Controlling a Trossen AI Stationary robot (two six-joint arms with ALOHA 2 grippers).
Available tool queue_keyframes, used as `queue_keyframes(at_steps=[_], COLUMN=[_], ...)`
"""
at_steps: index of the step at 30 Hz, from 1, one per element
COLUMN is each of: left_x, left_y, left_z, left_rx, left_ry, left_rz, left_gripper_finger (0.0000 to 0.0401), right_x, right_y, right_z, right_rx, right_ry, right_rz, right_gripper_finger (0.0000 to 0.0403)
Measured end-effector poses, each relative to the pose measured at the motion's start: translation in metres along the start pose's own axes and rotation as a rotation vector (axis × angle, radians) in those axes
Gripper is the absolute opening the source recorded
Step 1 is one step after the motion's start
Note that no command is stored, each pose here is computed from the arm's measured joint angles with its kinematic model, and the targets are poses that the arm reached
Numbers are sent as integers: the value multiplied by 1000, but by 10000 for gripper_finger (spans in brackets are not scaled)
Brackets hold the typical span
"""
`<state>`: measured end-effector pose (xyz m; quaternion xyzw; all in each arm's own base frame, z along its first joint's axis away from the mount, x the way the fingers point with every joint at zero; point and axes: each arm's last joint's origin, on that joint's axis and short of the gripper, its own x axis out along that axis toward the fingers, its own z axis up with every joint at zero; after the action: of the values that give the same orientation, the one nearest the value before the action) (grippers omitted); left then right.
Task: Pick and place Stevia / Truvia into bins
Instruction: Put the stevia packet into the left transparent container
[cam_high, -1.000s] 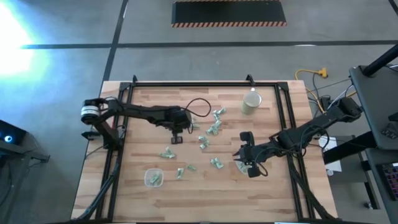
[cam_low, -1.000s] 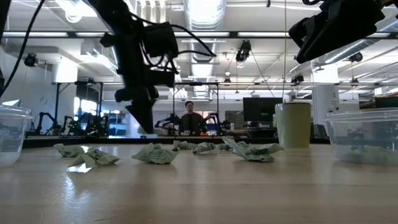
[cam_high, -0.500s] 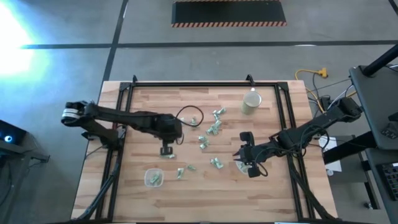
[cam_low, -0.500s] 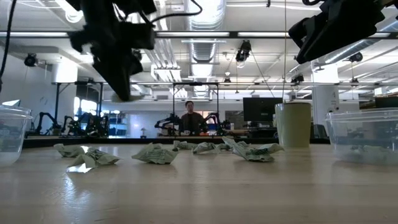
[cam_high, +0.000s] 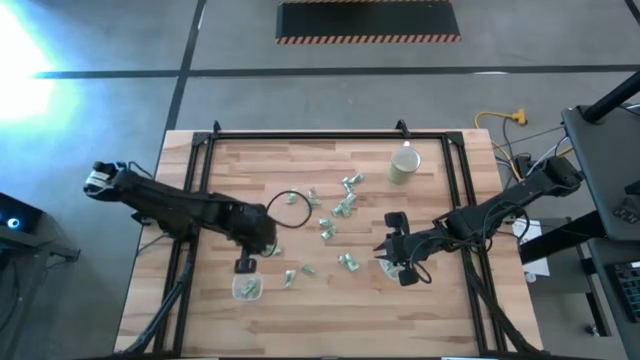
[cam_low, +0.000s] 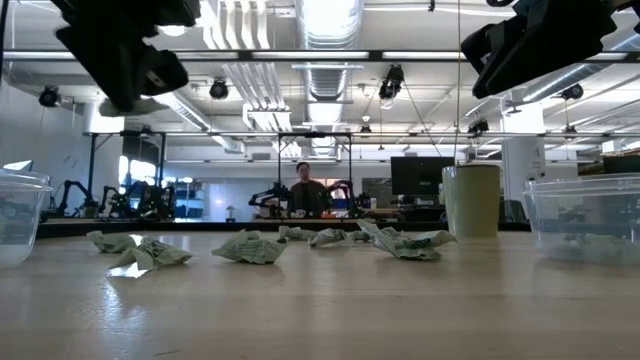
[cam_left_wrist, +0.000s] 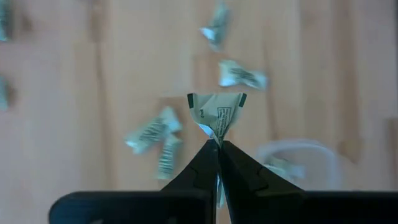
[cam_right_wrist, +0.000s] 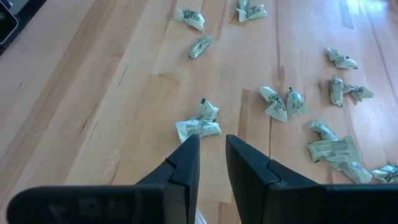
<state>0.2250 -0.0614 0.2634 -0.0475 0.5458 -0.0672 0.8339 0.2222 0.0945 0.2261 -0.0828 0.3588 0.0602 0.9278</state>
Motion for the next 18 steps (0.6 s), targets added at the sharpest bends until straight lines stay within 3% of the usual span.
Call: queue_keyframes(at_steps=[8,18], left_x=[2,8], left_y=[-25,-52], left_z=[-8,-24], left_rx=[-31,-99], left_ry=[52,106], left_rz=[-108,-148], left_gripper_finger=[0,0], right_x=[0,0], right_y=[0,1], right_z=[0,4], right_rx=[2,11], right_ry=[-6,-46], right_rz=[1,5], right_gripper_finger=[68,68])
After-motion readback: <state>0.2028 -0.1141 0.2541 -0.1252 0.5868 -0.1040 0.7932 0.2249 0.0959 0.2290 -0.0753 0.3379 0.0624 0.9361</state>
